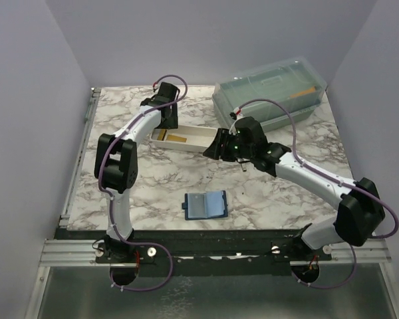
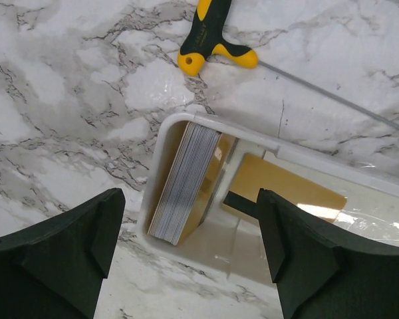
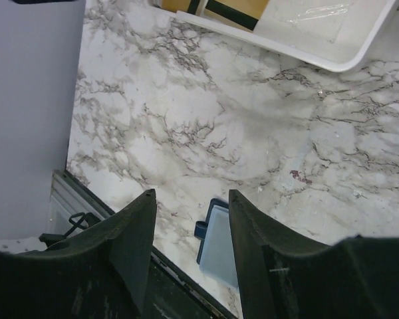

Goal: Put the credit cards into the card holder
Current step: Pick up the credit card from the storage box.

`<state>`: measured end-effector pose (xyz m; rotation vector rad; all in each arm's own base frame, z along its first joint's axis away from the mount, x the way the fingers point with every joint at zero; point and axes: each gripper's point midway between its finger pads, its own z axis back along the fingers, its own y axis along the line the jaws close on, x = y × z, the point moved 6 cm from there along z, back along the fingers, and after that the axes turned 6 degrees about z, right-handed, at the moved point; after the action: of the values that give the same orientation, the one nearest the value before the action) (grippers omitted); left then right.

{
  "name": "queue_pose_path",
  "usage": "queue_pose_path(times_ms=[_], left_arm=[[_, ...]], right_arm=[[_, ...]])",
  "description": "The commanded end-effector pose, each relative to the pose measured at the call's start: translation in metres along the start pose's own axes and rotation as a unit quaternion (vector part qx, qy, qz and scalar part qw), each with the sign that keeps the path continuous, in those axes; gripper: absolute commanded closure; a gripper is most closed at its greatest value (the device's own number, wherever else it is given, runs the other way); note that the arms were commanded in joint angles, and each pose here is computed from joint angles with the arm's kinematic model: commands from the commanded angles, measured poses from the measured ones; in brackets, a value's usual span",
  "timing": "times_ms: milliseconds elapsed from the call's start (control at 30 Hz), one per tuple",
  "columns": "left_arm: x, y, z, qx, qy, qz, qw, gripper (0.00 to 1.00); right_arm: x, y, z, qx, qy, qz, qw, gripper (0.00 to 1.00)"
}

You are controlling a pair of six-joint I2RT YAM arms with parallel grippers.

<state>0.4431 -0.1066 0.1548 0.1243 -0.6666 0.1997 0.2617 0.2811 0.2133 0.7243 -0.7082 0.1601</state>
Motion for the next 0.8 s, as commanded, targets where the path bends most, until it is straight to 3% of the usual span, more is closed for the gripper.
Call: queue_pose_path(times_ms=[0, 367, 767], left_arm=[[-0.011, 0.007, -0.007, 0.071, 0.019, -0.069, 0.995, 0.14], [-0.023, 0.011, -0.032, 0.115, 0.043, -0.099, 0.987, 0.25], [-0.006, 0.016, -0.015, 0.125, 0.013, -0.083, 0.989, 0.44]], right_arm=[[0.007, 0.004, 0.023, 0.005, -0.029, -0.002, 1.000, 0.48], [0.001, 0.004, 0.046, 0.017, -0.051, -0.011, 0.998, 0.48], [-0.004, 0.006, 0.038, 0.030, -0.029, -0.014, 0.999, 0.50]])
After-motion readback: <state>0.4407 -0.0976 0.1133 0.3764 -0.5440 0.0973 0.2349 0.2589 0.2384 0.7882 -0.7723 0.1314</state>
